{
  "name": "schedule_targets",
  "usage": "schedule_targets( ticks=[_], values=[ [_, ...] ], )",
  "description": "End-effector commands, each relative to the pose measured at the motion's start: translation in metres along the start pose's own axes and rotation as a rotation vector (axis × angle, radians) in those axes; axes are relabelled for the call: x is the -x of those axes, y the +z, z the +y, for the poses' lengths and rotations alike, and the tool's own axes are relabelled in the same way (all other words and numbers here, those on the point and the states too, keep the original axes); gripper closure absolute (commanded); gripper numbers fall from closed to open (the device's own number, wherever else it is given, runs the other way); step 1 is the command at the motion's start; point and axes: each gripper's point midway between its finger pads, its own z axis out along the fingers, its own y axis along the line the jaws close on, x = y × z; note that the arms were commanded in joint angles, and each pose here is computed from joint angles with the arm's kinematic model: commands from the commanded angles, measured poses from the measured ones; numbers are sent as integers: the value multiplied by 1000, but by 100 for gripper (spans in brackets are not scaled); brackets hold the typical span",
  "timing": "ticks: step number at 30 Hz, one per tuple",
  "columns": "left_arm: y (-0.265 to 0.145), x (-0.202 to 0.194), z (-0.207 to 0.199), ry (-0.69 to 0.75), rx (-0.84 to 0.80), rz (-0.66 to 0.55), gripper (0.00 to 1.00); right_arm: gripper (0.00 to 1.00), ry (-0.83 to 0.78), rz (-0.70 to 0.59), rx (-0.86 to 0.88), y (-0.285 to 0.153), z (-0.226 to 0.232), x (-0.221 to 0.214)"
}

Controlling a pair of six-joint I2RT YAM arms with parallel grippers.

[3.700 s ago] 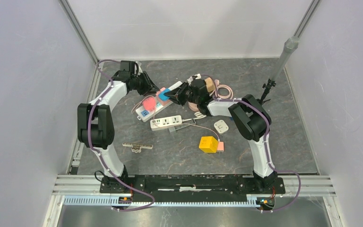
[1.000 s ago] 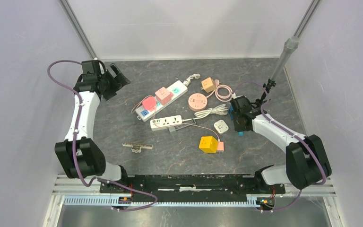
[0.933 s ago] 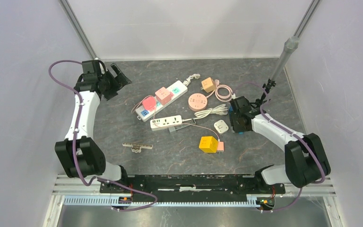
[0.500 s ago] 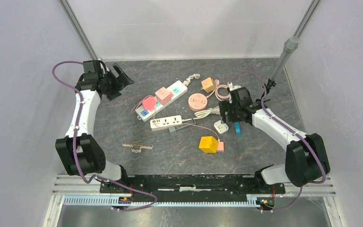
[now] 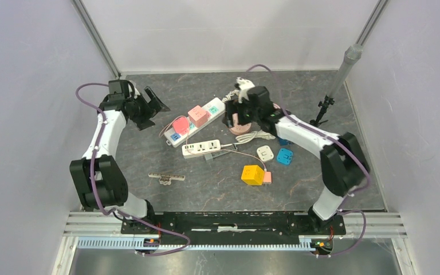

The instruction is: Pull the plug off the socket

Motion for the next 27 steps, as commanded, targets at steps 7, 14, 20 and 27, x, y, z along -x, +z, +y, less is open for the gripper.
schedule_targets(
  ticks=[7, 14, 20, 27],
  values=[
    [27, -49, 33, -82, 74, 134, 4, 5, -249, -199, 132, 74, 99, 74],
    [47, -66, 52, -119, 132, 193, 10, 10, -290, -240, 123, 108, 102, 74],
    [63, -81, 67, -141, 196, 239, 16, 10, -319, -230, 115, 125, 99, 64],
    [68, -83, 94, -114, 317, 213, 23, 13, -306, -207, 175, 139, 106, 51]
  ],
)
